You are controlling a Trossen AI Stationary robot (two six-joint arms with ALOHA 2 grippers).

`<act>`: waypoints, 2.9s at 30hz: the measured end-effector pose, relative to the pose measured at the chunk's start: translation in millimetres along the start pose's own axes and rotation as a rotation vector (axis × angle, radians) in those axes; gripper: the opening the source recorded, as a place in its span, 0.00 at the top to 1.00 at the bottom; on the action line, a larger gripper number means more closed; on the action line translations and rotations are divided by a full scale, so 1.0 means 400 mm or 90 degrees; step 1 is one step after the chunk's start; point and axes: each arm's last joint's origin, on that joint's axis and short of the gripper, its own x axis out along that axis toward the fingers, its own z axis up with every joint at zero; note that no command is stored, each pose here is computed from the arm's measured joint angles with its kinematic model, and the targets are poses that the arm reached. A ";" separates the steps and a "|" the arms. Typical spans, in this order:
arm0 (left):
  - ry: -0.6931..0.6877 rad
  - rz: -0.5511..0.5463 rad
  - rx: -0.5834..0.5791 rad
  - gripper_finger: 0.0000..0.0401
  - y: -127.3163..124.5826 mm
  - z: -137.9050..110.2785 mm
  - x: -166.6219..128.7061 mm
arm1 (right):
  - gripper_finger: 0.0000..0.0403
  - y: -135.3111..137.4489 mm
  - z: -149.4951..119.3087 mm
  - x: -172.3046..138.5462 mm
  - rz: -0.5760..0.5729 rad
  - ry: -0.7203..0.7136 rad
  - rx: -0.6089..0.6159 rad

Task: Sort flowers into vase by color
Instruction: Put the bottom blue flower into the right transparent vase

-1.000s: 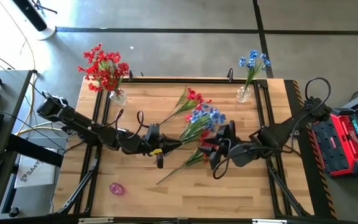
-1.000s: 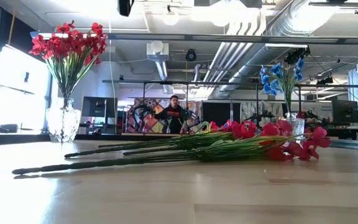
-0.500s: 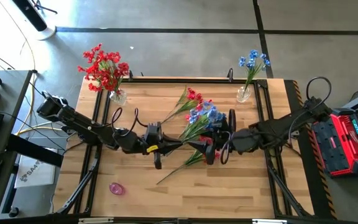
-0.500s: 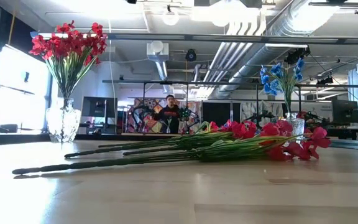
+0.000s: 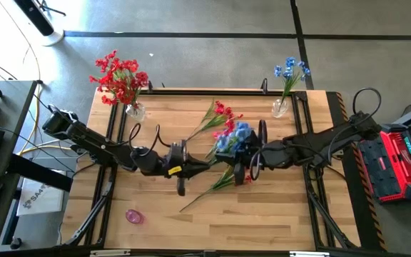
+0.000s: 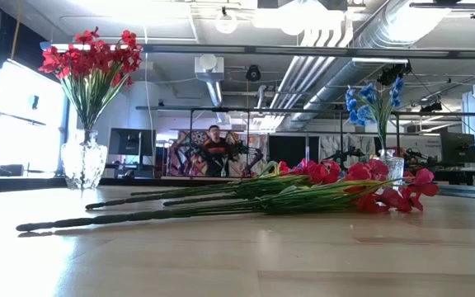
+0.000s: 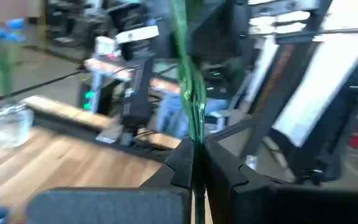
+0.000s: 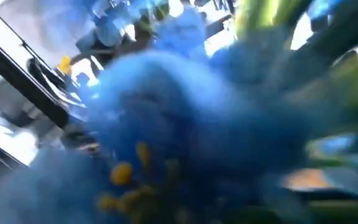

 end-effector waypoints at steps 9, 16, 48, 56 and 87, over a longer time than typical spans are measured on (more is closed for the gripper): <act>0.113 0.096 -0.049 0.76 0.042 -0.045 0.001 | 0.98 -0.102 0.029 -0.014 -0.231 0.110 -0.064; 0.193 0.159 -0.080 0.69 0.065 -0.078 -0.009 | 0.99 -0.174 0.123 -0.065 -0.392 0.132 -0.114; 0.208 0.256 -0.090 0.70 0.185 -0.058 0.017 | 1.00 -0.678 0.156 -0.233 -0.725 0.158 0.006; 0.206 0.262 -0.093 0.70 0.196 -0.055 0.020 | 1.00 -0.703 0.166 -0.248 -0.729 0.153 0.019; 0.234 0.295 -0.159 0.70 0.213 -0.066 0.013 | 0.55 -0.737 0.146 -0.217 -0.756 0.208 0.058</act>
